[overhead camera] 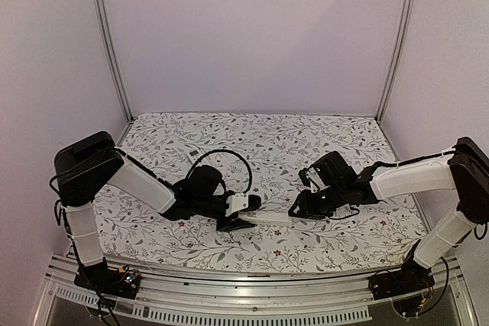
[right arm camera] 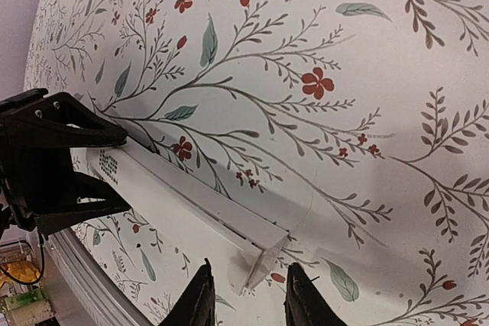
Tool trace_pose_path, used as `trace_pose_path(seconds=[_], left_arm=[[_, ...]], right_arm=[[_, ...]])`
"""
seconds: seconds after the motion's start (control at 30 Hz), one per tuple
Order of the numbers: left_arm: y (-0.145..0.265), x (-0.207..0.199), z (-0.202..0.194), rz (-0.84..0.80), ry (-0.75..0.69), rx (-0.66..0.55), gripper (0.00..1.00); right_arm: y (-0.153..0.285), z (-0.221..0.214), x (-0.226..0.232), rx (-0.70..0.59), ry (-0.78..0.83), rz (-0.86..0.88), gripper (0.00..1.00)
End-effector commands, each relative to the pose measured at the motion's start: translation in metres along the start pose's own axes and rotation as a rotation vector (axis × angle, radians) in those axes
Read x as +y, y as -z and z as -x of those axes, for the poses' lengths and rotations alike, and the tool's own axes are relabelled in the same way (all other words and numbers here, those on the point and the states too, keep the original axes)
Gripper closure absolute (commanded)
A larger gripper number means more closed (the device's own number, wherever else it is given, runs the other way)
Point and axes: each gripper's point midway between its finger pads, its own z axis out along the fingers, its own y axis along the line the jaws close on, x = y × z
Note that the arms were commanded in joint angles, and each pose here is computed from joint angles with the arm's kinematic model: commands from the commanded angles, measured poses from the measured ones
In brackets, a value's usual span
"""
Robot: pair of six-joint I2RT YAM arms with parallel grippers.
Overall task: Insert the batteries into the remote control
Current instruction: Load the battery cover onto the remote control without the battery cover.
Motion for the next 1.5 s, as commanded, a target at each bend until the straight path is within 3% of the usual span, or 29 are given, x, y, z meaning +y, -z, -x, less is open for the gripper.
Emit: trace_pose_path(seconds=[0.0,0.57,1.1,1.23,1.47], left_arm=[[-0.006,0.000,-0.002,0.016,-0.001,0.016,0.51],[-0.007,0.001,-0.003,0.030,0.018,0.026,0.64],[-0.006,0.000,-0.005,0.039,0.021,0.037,0.65],[-0.005,0.000,-0.006,0.039,0.022,0.037,0.63],[0.000,0.002,0.006,0.045,0.020,0.007,0.49]], right_arm=[[-0.004,-0.001,-0.001,0.003,0.007,-0.005,0.69],[-0.008,-0.002,0.004,0.025,0.021,0.019,0.70],[-0.016,0.005,0.001,0.023,0.028,-0.013,0.72],[-0.010,0.009,0.000,0.006,0.037,-0.033,0.72],[-0.006,0.014,0.002,-0.008,0.055,-0.045,0.72]])
